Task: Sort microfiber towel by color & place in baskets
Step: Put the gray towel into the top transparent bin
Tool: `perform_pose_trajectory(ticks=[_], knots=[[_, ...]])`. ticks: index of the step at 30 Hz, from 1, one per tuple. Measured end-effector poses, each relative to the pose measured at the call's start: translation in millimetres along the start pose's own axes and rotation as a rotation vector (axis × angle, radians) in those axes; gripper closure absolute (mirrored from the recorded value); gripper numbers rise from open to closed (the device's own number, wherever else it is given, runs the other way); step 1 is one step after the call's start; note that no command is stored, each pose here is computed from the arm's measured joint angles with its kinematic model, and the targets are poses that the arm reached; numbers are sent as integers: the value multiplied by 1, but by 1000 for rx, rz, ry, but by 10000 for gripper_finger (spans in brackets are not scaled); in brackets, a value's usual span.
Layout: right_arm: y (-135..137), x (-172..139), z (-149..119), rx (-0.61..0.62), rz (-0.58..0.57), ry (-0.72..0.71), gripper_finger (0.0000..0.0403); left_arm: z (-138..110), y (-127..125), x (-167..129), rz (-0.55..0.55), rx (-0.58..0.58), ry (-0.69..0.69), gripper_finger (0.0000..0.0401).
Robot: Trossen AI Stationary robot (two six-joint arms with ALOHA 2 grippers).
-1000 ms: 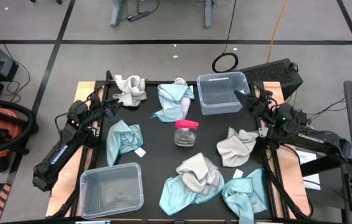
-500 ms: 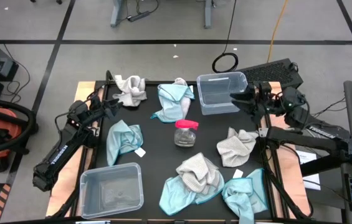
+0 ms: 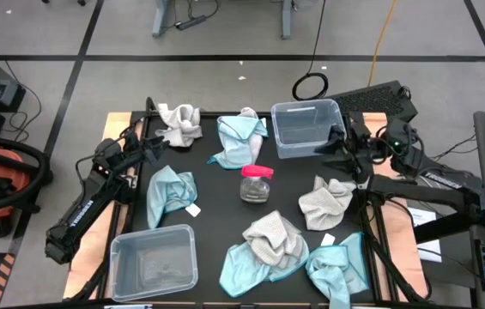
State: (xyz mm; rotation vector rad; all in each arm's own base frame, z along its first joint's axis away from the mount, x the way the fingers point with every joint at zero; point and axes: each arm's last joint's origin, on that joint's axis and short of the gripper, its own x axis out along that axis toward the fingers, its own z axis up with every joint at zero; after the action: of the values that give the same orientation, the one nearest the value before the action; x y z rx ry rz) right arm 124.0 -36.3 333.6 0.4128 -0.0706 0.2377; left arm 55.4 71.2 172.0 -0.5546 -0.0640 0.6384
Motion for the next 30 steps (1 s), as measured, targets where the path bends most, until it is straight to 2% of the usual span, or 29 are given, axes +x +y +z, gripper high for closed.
perform_pose_trajectory(ticks=[12,24,30], knots=[[-5,10,-20,-43,17,177,181,0,0,0,0,0,0,139],[11,17,-31,-139,213,265,181,0,0,0,0,0,0,139],[13,27,-39,-194,259,306,181,0,0,0,0,0,0,139]])
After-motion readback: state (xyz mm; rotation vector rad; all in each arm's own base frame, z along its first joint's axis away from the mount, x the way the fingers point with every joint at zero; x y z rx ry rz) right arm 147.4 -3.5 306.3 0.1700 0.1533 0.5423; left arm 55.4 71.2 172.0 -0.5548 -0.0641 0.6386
